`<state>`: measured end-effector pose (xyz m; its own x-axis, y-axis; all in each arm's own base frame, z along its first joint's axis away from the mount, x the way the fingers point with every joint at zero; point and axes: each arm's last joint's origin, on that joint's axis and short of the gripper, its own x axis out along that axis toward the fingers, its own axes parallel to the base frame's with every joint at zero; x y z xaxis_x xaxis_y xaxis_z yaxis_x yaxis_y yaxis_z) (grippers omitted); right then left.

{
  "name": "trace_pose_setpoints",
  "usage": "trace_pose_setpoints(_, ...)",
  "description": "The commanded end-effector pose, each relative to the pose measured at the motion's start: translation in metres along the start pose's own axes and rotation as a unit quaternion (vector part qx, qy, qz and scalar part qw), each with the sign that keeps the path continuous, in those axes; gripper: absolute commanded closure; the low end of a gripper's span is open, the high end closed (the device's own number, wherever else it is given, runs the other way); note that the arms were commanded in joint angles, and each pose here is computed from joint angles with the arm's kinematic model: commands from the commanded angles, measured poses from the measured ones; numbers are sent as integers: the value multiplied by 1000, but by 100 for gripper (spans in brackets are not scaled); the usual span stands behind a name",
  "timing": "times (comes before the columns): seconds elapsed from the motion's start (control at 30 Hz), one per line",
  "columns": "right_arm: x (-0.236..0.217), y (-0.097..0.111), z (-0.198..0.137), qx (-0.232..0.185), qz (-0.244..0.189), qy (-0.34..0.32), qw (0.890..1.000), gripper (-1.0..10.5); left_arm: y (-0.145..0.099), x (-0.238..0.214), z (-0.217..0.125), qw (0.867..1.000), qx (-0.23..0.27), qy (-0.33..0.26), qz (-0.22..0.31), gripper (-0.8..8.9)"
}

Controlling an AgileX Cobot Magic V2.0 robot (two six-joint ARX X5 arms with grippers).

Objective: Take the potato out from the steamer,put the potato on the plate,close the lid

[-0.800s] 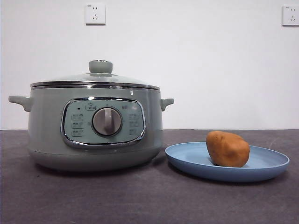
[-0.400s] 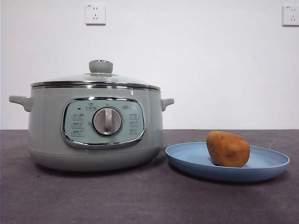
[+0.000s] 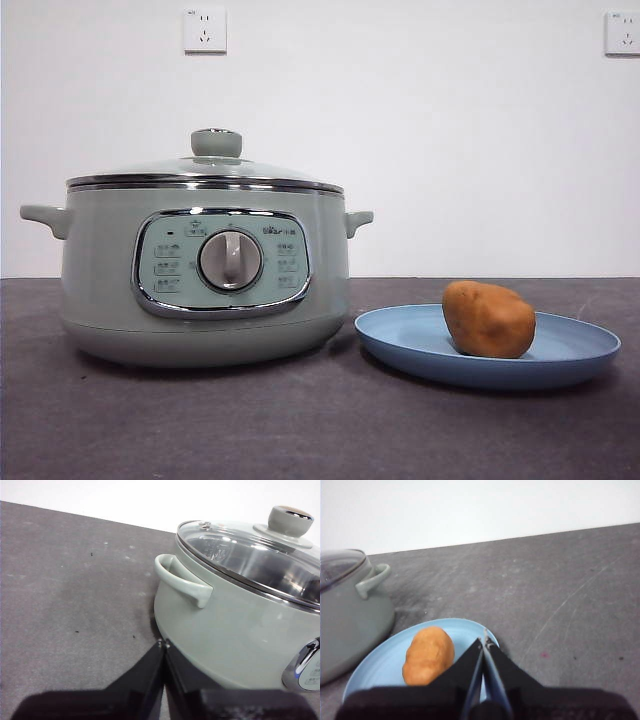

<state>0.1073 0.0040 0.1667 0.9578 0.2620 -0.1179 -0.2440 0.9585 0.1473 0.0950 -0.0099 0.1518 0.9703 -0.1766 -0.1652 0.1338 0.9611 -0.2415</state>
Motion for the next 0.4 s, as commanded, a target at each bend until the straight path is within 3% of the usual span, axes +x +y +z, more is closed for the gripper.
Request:
trace_pose_setpoints(0.03, -1, -1, -8, 11, -2, -12, 1000, 947, 1, 1, -4, 1000, -3, 5, 3, 817)
trace_pose_setpoints(0.27, -9, 0, -11, 20, -19, -21, 999, 947, 1, 1, -4, 1000, -3, 5, 3, 817)
trace_pose_setpoints(0.4, -10, -2, -17, 63, -60, -1, 996, 947, 1, 1, -4, 1000, -3, 5, 3, 817)
